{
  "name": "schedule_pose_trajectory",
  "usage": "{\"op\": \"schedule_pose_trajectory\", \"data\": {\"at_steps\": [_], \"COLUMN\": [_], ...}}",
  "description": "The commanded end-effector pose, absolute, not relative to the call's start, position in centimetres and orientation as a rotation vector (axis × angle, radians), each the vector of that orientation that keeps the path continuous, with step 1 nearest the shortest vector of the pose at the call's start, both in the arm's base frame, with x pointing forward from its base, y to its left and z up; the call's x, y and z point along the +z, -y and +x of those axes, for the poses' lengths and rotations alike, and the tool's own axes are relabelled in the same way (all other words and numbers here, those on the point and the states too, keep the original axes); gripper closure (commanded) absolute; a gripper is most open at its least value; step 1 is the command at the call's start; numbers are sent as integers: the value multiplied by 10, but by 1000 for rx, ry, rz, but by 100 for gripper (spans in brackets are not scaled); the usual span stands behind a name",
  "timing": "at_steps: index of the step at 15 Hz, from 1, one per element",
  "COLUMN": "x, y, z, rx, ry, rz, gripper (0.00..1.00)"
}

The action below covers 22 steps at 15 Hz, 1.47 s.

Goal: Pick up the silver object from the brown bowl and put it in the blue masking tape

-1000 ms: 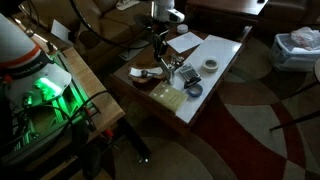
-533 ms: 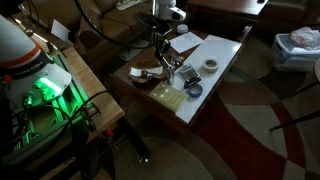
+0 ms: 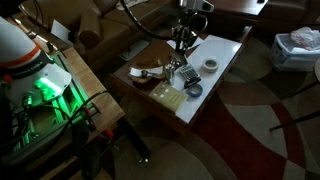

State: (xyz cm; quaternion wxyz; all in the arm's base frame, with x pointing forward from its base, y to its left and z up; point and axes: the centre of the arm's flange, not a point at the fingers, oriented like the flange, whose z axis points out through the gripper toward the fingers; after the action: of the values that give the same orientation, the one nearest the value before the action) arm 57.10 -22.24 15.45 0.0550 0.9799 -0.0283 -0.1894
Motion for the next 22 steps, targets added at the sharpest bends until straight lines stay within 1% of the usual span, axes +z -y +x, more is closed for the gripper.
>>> {"op": "schedule_pose_trajectory", "data": {"at_steps": [1, 4, 5, 8, 9, 12, 14, 19, 21, 22], "x": [135, 127, 138, 130, 129, 86, 61, 2, -7, 16], "y": [250, 251, 241, 242, 242, 266, 284, 310, 311, 287], "z": [625, 629, 607, 614, 614, 656, 672, 676, 673, 621], "rx": [-677, -751, -695, -717, -719, -751, -760, -952, -1023, -974], "ry": [-144, -283, -203, -257, -260, -272, -263, -317, -366, -327], "rz": [3003, 3036, 3024, 3033, 3033, 3000, 3002, 3037, 3063, 3032], "gripper": [87, 87, 62, 62, 87, 87, 87, 87, 87, 62]}}
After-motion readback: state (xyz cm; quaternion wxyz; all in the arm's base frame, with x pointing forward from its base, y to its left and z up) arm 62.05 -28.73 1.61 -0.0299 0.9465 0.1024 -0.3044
